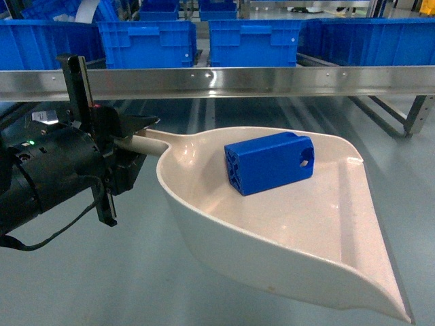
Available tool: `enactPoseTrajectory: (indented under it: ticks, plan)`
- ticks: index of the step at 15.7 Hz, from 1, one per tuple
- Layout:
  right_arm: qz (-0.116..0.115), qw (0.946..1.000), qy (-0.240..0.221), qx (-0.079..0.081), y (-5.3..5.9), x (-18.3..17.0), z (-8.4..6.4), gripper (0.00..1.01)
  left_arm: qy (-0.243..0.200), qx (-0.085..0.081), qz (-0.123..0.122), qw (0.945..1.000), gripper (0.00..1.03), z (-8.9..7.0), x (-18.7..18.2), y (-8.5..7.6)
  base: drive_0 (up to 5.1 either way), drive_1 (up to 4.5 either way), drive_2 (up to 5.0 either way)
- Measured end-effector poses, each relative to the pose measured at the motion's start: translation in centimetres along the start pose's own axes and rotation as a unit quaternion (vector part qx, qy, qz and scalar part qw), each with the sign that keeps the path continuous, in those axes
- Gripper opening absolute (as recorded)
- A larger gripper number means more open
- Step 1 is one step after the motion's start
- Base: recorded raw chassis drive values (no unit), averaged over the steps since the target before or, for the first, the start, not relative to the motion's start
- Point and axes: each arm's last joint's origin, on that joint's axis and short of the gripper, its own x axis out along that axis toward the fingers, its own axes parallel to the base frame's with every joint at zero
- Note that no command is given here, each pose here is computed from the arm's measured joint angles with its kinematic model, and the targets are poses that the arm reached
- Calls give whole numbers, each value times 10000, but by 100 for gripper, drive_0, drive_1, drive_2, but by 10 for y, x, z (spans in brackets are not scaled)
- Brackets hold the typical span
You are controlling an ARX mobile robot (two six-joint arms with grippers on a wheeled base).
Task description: Place part in tray to right shelf
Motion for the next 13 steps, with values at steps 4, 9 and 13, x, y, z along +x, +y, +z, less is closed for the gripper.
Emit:
enactPoseTrajectory:
  ticks: [4, 9, 13]
  plan:
    - [6, 10000, 6, 0, 0, 0, 0, 98, -29, 3, 4, 10000, 14, 1, 0, 0, 31, 464, -403]
    - [6, 10000, -2, 0, 0, 0, 0, 98, -32, 1, 2, 10000, 14, 1, 0, 0, 11, 441, -419]
    - [-6, 10000, 6, 0, 0, 0, 0, 98, 23, 4, 2, 10000, 14, -1, 0, 0, -223, 468, -241]
